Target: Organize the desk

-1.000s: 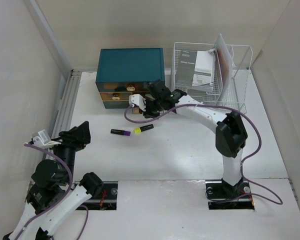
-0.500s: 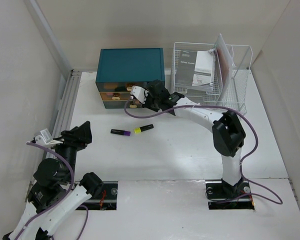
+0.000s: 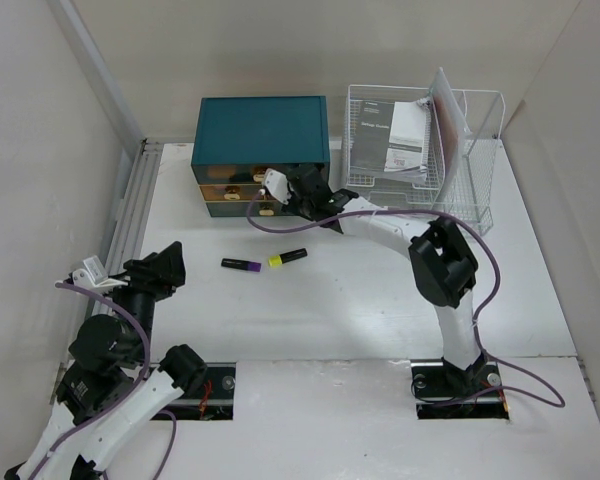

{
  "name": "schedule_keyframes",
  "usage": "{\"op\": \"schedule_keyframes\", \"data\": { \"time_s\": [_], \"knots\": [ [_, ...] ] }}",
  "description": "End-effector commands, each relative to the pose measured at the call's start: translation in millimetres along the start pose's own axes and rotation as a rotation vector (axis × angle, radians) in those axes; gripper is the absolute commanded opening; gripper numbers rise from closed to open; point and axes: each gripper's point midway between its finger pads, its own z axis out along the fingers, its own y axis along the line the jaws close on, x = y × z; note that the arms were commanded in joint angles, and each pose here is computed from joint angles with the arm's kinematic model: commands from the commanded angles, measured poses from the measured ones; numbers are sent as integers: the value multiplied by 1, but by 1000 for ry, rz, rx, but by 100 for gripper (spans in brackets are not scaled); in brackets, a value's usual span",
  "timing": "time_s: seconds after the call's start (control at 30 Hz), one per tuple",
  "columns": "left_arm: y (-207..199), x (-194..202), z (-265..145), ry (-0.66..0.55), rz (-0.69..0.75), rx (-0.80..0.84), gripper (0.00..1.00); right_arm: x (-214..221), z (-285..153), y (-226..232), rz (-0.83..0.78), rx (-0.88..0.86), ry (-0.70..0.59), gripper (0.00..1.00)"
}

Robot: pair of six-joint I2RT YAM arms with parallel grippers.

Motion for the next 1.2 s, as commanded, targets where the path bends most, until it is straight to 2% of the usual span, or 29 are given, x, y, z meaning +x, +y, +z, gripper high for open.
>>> {"op": "schedule_keyframes", "data": {
  "time_s": [0.0,0.03,0.13,0.27,0.33,0.4,0.43,0.63,0.93,1.17],
  "knots": [
    [-6,-3,4,-12,1,15,65,-42,-22,-32,71,74,-155,0],
    [-6,-3,4,-12,1,15,65,-39,-27,-31,69,67,-146,0],
    [-6,-3,4,-12,1,15,65,-70,-48,20,25,-165,-287,1],
    [-8,-4,4,-18,-6,19,65,-94,-67,69,-24,-313,-344,21],
    [-8,-4,4,-18,-6,19,65,-91,-53,89,14,-396,-316,34],
    [-8,-4,4,-18,-6,19,65,-101,-49,100,46,-452,-296,40],
    [-8,-4,4,-18,-6,19,65,-92,-34,114,52,-490,-258,41],
    [-7,-6,2,-23,-12,22,65,-85,-15,147,66,-550,-217,44],
    [-9,-5,2,-18,-12,30,65,-78,-12,190,65,-623,-175,49],
    [-9,-5,2,-18,-12,30,65,-78,-14,201,100,-646,-159,49]
  ]
}}
